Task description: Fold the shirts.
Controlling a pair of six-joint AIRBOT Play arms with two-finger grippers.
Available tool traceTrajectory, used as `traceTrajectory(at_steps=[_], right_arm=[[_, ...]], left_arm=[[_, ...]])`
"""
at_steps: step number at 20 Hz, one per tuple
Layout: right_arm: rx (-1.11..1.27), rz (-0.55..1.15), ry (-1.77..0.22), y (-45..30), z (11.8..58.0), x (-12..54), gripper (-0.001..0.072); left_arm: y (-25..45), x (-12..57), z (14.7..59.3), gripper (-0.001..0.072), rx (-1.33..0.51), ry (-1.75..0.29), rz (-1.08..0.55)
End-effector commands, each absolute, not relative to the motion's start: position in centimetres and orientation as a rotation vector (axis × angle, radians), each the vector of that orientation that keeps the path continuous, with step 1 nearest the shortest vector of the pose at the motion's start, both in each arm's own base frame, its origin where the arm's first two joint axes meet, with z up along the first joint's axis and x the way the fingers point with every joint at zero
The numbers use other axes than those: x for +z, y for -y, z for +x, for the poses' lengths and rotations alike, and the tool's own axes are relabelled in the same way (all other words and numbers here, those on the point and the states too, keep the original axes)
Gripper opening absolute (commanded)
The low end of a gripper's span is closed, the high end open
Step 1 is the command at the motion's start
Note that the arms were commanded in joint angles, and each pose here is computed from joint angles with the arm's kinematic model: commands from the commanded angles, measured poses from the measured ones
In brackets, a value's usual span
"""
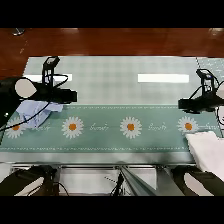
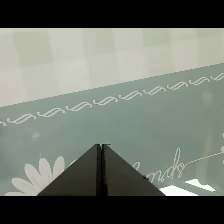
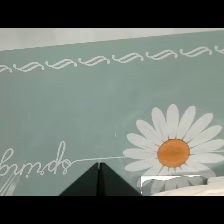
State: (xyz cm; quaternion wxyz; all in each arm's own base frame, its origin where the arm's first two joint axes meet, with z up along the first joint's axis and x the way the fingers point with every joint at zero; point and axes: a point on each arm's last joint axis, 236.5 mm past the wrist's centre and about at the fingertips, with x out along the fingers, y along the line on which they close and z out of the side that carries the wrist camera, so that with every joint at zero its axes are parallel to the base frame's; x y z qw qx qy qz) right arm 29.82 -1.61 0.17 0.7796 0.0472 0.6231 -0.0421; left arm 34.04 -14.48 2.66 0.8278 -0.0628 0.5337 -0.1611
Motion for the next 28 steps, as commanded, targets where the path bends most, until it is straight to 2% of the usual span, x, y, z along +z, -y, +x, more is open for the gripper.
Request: traceTrajectory(at_steps=[1, 13, 21, 22, 23, 24, 25, 28], right_arm=[[-0.092, 0.103, -1.346, 1.6, 29.8, 0.2, 0.0020], [-0.091, 0.103, -1.344, 1.6, 29.9, 0.2, 0.0020], [-0.094, 0.092, -1.200, 2.0, 33.1, 1.2, 0.0020], [-0.092, 0.091, -1.161, 2.1, 34.0, 1.5, 0.0019], [-0.094, 0.088, -1.131, 2.2, 34.7, 1.7, 0.0060], [-0.095, 0.082, -1.111, 2.3, 35.2, 1.8, 0.0457], [-0.095, 0.057, -1.131, 2.6, 35.1, 1.2, 0.0625], [-0.097, 0.063, -1.250, 2.4, 33.3, -0.7, 0.0622]], left_arm=[[14.4, 2.7, 34.1, 0.0025, -0.341, -1.132, -0.134], [14.4, 2.7, 34.1, 0.0025, -0.341, -1.132, -0.134], [14.6, 3.2, 35.1, 0.0025, -0.337, -1.083, -0.145], [14.6, 3.5, 36.0, 0.0054, -0.332, -1.047, -0.149], [14.3, 4.0, 37.1, 0.0186, -0.320, -0.995, -0.142], [13.5, 4.8, 38.7, 0.0590, -0.298, -0.920, -0.101], [12.4, 5.8, 40.4, 0.0708, -0.271, -0.832, -0.029], [7.0, 10.2, 45.5, 0.0705, -0.155, -0.565, 0.218]])
